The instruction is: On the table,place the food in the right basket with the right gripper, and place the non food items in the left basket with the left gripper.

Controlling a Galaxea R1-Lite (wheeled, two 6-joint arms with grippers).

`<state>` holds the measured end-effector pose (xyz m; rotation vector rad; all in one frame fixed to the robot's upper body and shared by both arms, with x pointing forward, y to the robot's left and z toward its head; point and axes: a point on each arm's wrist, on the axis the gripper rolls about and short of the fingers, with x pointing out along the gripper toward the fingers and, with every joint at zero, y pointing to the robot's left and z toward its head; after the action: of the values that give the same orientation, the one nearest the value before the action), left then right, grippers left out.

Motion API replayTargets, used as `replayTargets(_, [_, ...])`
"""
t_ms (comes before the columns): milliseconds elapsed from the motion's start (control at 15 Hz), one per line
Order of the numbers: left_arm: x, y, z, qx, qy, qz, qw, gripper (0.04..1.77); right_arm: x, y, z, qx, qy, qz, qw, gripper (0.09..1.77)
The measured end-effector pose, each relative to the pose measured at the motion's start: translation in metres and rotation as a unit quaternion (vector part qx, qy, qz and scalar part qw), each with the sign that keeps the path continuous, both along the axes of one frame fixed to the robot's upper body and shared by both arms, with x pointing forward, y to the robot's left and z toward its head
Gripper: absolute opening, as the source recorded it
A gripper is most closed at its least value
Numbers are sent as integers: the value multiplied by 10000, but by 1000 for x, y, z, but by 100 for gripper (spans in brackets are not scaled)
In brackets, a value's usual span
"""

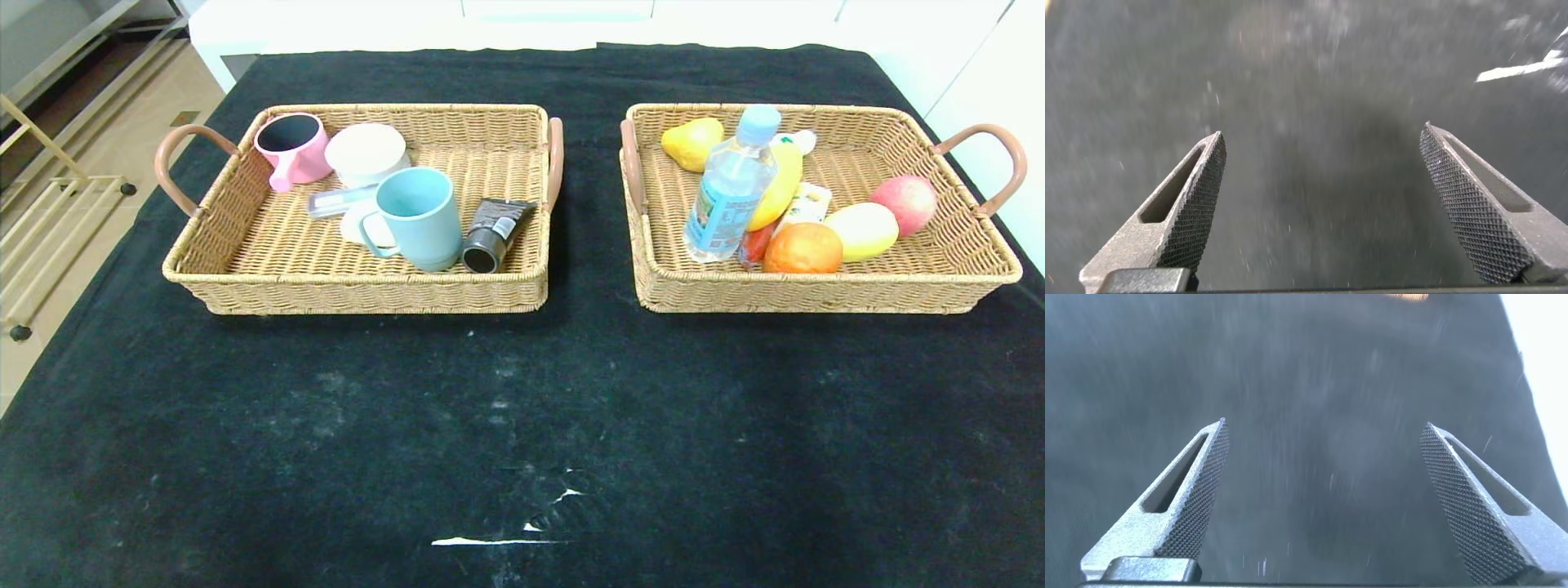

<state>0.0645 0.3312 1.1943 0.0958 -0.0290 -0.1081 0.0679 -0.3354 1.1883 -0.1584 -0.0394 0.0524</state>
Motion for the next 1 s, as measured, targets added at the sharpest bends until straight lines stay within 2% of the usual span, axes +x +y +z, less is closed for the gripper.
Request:
replayTargets(400, [1,1,-5,-537,197,233,9981,172,1,-1,-6,690,182,-150,9973,170])
replayTargets(600, [1,2,-6,-518,201,542,9970,172,1,-1,-6,709,186,-153,9972,170])
replayTargets(1000, [2,3,-10,-421,272,559,9972,172,1,-1,-6,708,190,-153,9972,171])
